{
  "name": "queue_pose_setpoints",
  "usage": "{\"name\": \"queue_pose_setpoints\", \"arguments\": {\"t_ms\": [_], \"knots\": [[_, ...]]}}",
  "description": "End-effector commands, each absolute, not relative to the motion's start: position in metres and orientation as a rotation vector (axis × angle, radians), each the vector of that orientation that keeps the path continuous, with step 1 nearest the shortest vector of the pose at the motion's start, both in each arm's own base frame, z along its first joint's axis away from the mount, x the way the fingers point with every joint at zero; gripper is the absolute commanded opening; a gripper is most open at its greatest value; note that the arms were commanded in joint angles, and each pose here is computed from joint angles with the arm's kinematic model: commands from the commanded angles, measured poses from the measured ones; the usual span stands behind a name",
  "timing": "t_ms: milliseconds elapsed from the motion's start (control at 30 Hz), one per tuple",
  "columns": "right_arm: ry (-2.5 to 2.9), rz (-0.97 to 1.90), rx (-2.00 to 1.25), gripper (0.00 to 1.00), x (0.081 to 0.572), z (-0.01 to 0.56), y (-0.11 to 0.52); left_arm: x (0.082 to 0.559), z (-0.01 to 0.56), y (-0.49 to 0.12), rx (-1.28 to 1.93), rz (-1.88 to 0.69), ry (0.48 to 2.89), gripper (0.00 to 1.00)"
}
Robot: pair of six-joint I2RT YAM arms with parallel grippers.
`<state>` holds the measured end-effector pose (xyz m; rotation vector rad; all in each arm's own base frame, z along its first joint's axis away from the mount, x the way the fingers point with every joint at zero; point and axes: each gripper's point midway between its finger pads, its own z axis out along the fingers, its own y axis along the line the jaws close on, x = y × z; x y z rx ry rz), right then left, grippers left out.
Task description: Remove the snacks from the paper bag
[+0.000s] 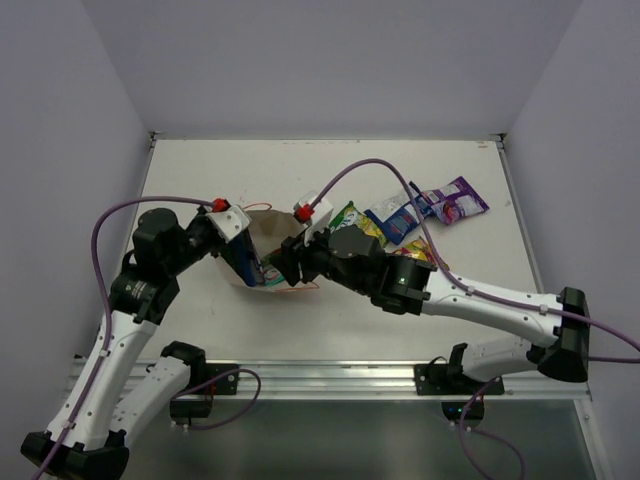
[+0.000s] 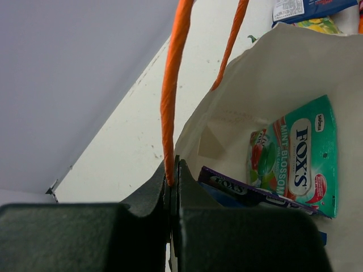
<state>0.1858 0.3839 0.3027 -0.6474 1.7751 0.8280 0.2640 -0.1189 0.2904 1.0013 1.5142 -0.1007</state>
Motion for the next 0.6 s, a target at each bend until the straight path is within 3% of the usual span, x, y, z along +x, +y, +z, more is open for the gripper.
{"name": "queue_pose_setpoints", "arguments": {"t_ms": [0,567], "knots": [[1.667,0.918,-0.595,0.54,0.189,0.318,0.410,0.263,0.290,-0.122,0.991,-0.126,1.511,0.00],[1.795,0.839,-0.561,0.48,0.237,0.216,0.456,0.254,0.297,-0.134,0.994,-0.220,1.505,0.00]]}}
